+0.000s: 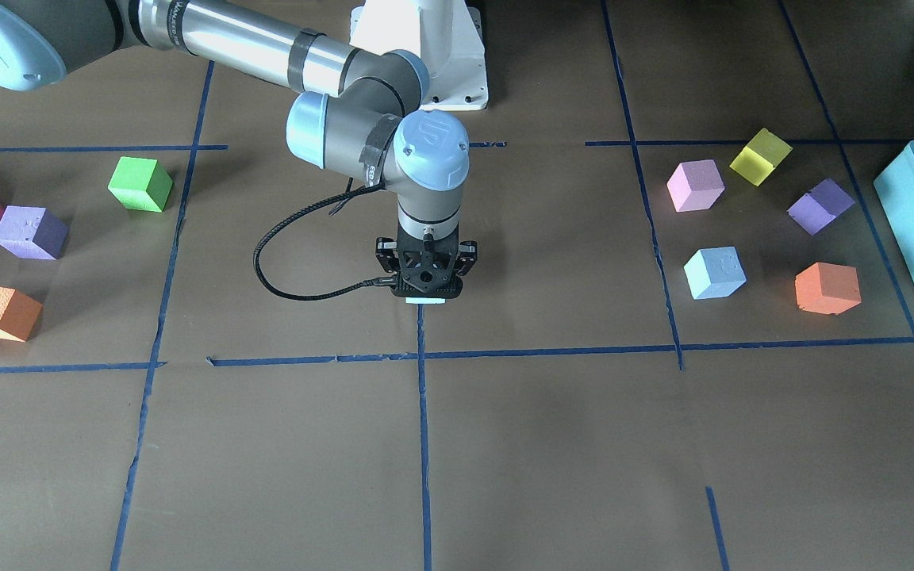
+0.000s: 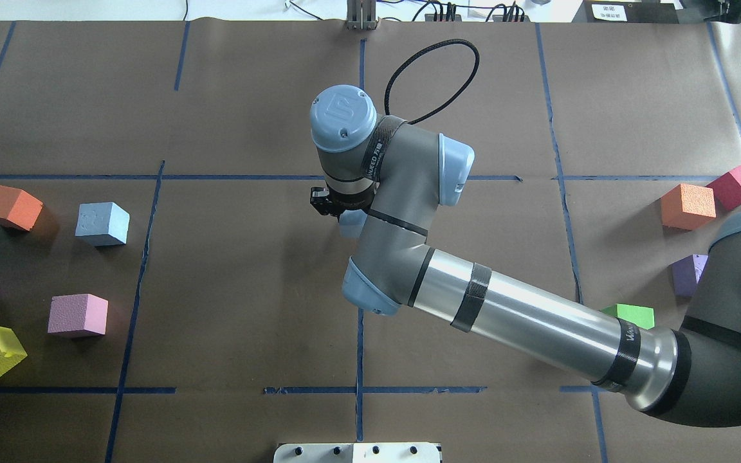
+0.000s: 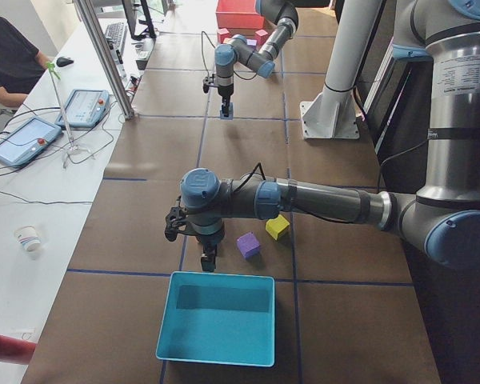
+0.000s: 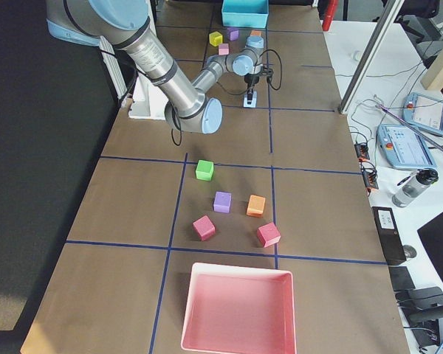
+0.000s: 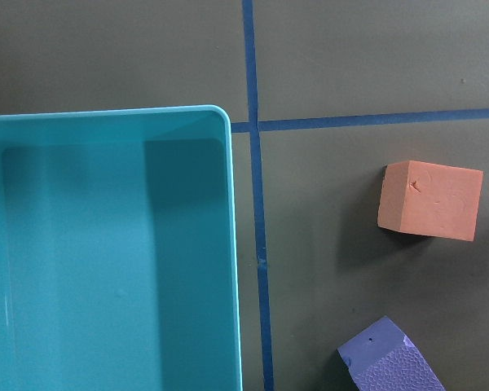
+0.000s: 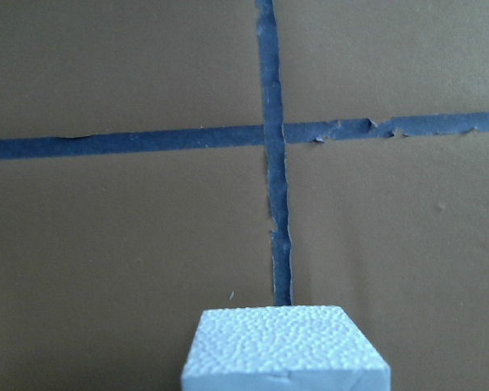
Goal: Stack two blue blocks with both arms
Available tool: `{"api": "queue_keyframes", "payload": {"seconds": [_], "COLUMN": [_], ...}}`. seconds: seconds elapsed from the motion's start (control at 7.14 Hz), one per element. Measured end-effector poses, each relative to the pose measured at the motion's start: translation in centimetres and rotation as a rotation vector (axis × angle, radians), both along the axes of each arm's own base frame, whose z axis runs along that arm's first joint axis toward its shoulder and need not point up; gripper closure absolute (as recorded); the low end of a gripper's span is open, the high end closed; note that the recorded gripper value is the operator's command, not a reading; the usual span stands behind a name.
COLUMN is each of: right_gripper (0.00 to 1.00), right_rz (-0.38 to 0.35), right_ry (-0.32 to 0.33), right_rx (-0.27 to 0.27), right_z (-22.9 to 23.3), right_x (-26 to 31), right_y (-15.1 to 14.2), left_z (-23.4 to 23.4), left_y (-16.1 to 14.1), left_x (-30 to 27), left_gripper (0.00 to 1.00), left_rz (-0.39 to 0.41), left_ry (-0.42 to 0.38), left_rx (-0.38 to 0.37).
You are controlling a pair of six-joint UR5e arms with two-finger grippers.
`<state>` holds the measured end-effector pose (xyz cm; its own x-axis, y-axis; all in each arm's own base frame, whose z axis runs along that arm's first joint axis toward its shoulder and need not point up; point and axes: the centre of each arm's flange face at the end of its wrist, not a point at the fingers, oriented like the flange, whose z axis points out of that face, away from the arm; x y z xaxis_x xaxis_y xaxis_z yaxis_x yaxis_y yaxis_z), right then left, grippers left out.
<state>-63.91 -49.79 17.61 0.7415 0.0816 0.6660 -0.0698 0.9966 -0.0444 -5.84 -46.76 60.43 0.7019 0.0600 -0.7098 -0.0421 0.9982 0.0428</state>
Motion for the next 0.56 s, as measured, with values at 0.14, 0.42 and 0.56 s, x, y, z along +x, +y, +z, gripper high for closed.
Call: {"api": "queue_keyframes", "payload": {"seconds": [0.14,0.42,0.56], "right_gripper": [0.35,0.01,0.01], "right_rz": [0.006,0.004,0.0], "right_ry": [0.005,0.009,0.01], "right_rx": [-0.01,-0.012,-0.008], "right_z": [0.28,0.58,0.64], "right_x": [-0.23,-0.35,-0.35], "right_y": [0.05,0.06,0.07], "left_z": [-0.02,-0.03,-0.03], "left_y": [0.0,0.0,0.0], "left_x": [0.0,0.0,0.0], "left_gripper": [0.0,0.0,0.0], "left_rz": [0.0,0.0,0.0], "left_ry": [0.0,0.0,0.0], "left_rx": [0.0,0.001,0.001]}}
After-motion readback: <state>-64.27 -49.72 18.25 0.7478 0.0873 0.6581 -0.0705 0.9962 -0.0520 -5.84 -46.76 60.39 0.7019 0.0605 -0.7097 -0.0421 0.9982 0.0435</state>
